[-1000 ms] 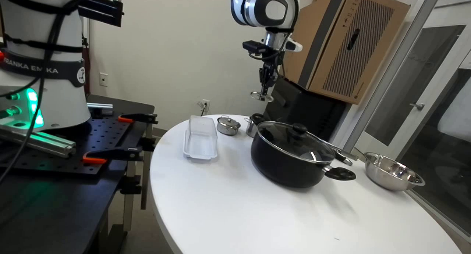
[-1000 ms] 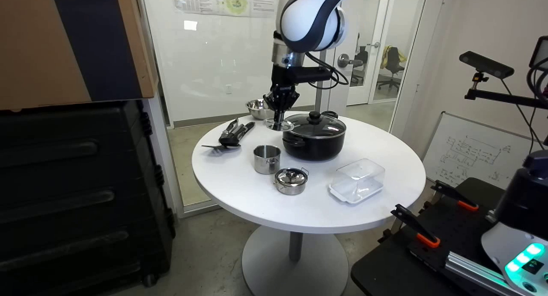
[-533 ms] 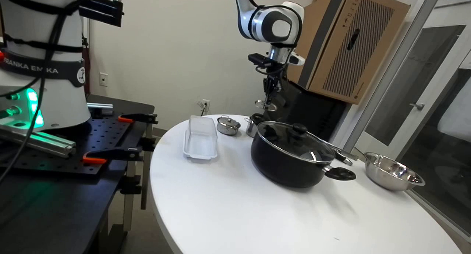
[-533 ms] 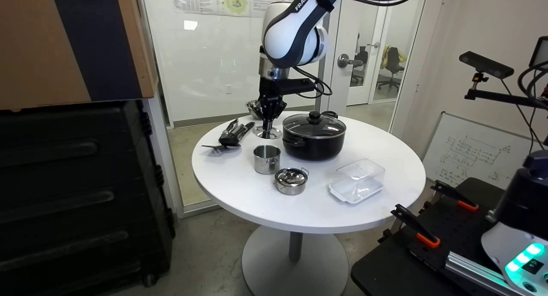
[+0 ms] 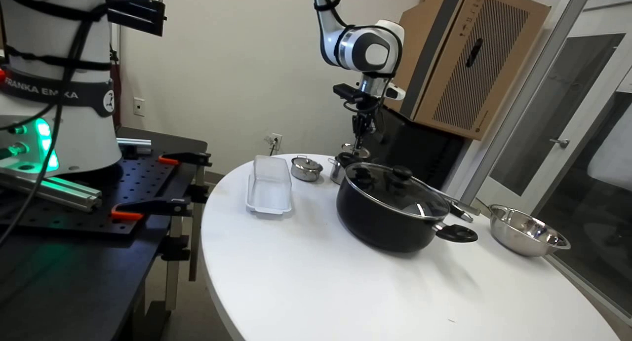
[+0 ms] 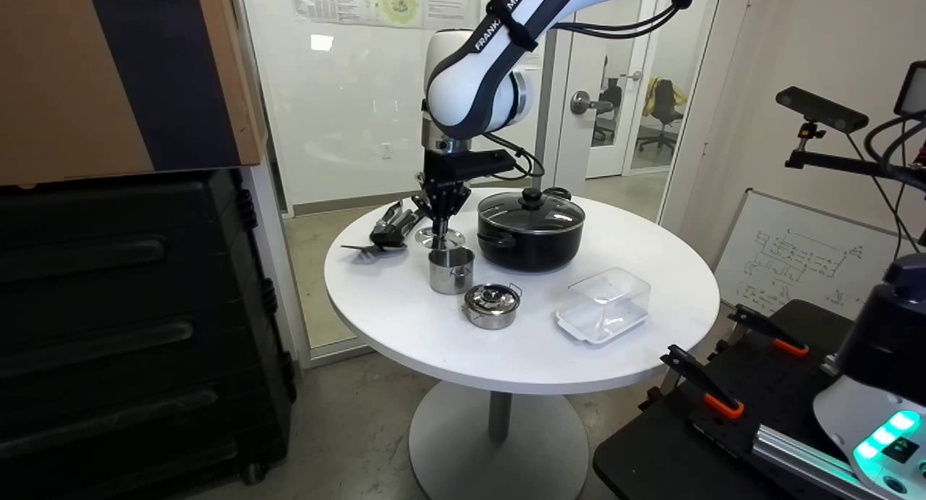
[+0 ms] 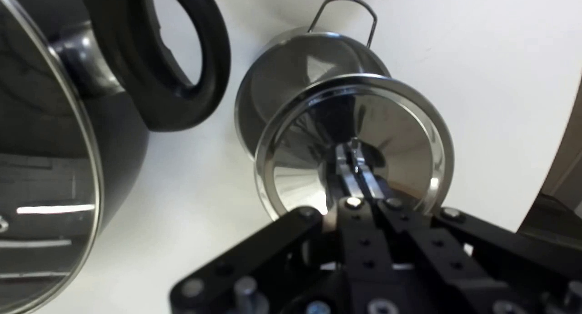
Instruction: Take the silver lid from the table and put it on the silver pot
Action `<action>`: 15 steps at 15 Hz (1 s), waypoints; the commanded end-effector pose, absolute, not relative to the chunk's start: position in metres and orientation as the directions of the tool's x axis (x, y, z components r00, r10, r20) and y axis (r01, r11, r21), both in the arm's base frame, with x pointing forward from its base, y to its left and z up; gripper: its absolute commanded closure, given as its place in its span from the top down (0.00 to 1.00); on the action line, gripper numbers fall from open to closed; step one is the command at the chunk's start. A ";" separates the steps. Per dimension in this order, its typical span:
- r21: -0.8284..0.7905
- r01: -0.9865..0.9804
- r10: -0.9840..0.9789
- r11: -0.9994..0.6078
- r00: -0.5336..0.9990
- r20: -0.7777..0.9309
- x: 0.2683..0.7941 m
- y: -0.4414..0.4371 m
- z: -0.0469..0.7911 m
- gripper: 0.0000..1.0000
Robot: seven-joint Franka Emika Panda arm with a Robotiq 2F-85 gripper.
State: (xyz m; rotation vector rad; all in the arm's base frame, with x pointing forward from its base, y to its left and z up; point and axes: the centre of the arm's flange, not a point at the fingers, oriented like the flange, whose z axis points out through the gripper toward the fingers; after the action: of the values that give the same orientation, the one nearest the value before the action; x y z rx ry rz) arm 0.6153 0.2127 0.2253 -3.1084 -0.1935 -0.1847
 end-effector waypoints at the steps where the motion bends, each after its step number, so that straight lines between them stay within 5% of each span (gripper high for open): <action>1: 0.015 0.101 0.102 -0.995 0.988 0.114 0.623 0.213 0.221 0.00; 15: 0.035 0.100 0.103 -0.994 0.991 0.089 0.618 0.214 0.202 0.00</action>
State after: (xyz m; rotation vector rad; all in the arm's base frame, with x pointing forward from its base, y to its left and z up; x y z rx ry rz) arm 0.6131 0.2092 0.2051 -3.1366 -0.1765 -0.1478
